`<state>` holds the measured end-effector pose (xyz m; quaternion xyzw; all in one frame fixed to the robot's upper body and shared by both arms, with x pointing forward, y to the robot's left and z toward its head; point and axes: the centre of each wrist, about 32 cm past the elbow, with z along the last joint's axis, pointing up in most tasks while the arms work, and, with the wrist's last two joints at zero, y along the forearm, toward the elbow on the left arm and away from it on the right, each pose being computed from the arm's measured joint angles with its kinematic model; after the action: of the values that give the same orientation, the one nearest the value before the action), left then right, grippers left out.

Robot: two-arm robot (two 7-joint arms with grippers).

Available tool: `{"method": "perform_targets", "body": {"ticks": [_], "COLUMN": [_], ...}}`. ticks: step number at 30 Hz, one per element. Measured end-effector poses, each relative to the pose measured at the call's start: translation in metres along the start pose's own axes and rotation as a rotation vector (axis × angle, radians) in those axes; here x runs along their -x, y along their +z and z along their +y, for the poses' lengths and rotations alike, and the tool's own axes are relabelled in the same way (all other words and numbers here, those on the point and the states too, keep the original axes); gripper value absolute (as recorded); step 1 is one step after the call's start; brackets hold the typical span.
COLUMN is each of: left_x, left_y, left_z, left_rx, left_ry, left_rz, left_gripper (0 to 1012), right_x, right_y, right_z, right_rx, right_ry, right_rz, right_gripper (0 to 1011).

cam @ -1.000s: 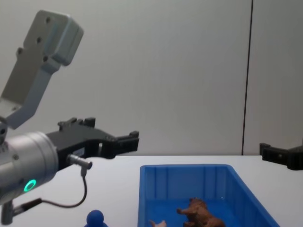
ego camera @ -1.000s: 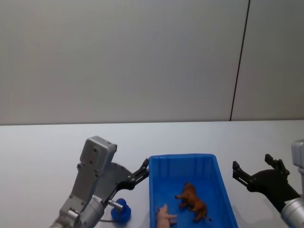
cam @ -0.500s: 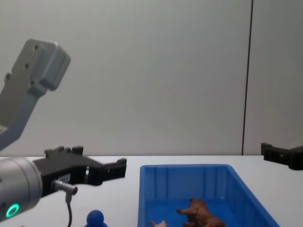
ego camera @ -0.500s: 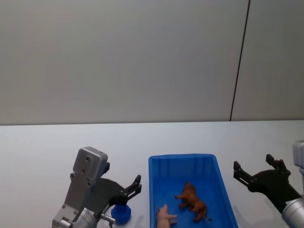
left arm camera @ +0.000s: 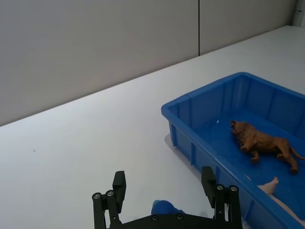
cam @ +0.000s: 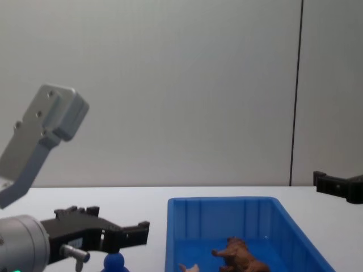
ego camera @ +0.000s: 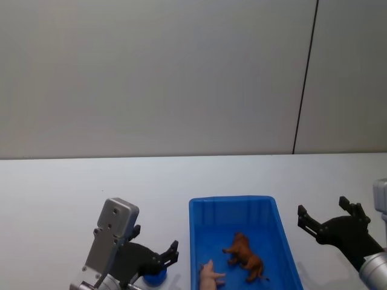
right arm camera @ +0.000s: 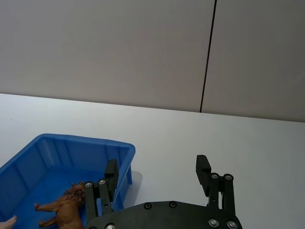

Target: Pick up the two dolls from the table and place them into the box.

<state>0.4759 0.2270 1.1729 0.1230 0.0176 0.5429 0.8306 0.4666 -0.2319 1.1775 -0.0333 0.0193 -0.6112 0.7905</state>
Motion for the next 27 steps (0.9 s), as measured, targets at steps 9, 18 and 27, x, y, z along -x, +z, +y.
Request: {"method": "perform_targets", "body": {"ticks": [9,18,27], "left_x": [-0.0030,-0.0047,-0.0054], "left_y": [-0.0099,-0.0171,-0.0207], "left_z": [-0.0080,-0.0111,-0.0107], "left_rx": [-0.055,-0.097,-0.111], "left_ry": [-0.015,-0.014,-0.006], "left_rz": [0.007,0.010,0.006], "left_gripper": [996,786,529], "right_x": [0.000,0.000,0.000], "right_y": [0.000,0.000,0.000], "right_z": [0.000,0.000,0.000], "right_rx": [0.000,0.000,0.000], "right_ry": [0.000,0.000,0.000], "right_rz": [0.000,0.000,0.000], "right_gripper": [1001,1001,1001]}}
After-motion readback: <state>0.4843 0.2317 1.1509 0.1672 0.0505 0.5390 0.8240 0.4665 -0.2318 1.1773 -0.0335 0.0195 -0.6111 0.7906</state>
